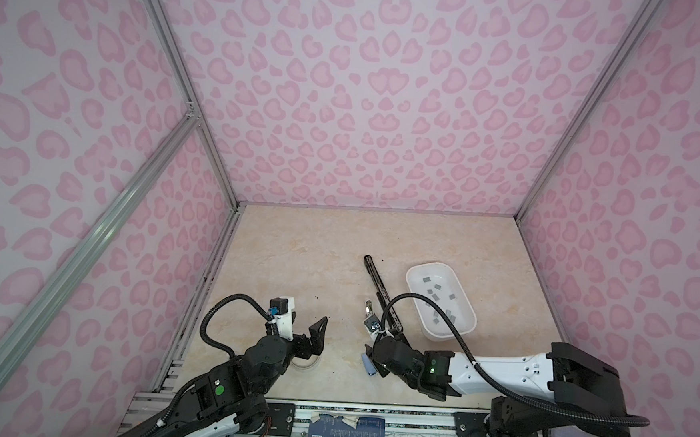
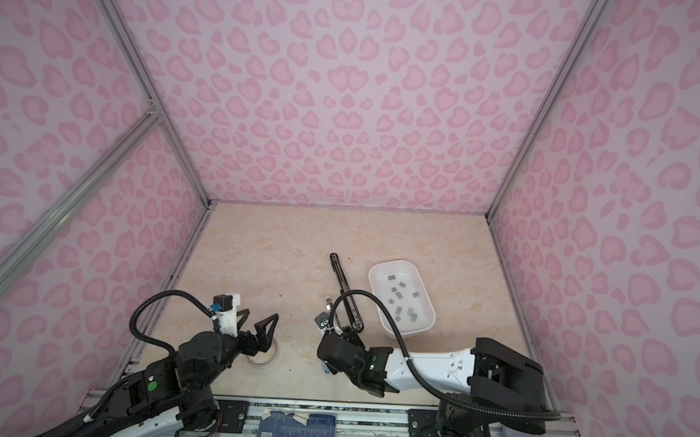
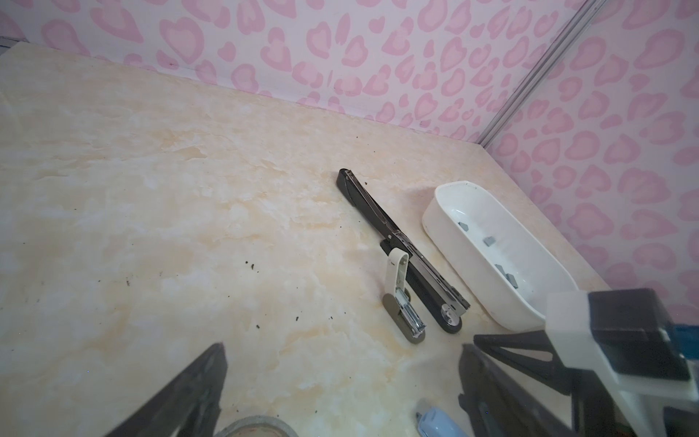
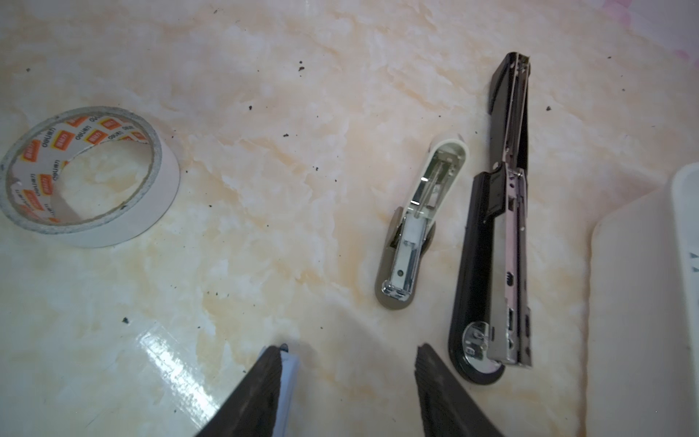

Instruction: Load the staples into the stapler

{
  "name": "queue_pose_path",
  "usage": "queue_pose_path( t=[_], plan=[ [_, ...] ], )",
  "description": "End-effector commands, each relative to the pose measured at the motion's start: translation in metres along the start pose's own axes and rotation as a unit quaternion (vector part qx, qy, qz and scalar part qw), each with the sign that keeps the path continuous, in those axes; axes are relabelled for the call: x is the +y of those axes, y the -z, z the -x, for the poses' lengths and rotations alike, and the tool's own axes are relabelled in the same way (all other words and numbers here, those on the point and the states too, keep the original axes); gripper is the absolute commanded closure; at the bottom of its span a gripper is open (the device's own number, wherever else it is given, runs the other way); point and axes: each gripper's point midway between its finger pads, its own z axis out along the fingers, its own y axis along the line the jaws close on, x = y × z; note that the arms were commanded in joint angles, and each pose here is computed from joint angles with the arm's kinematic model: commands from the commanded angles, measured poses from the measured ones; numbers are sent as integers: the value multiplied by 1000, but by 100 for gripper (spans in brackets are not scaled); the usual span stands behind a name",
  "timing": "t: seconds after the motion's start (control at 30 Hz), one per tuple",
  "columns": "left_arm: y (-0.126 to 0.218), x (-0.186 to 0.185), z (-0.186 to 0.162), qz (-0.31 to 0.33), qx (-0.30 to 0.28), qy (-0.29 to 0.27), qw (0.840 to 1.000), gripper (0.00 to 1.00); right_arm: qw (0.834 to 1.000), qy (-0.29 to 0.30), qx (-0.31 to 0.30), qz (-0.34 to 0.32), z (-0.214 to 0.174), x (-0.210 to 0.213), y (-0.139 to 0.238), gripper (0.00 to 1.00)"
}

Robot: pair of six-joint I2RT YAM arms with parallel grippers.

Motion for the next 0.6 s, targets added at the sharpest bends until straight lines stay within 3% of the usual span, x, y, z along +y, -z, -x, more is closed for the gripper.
queue_pose_path(
  t=[0.0,0.23,0.57],
  plan=[
    [-29,-28,-26,-19,80,-32,996,5,996,-1,-42,79,-12,26,19,37],
    [-48,-38,-48,-27,118,-65,990,9,995,23,-7,92,-43,35,13,37],
    [-37,-38,-39,-55,78,-52,994,6,997,43,5,69,-51,38,6,38]
  ],
)
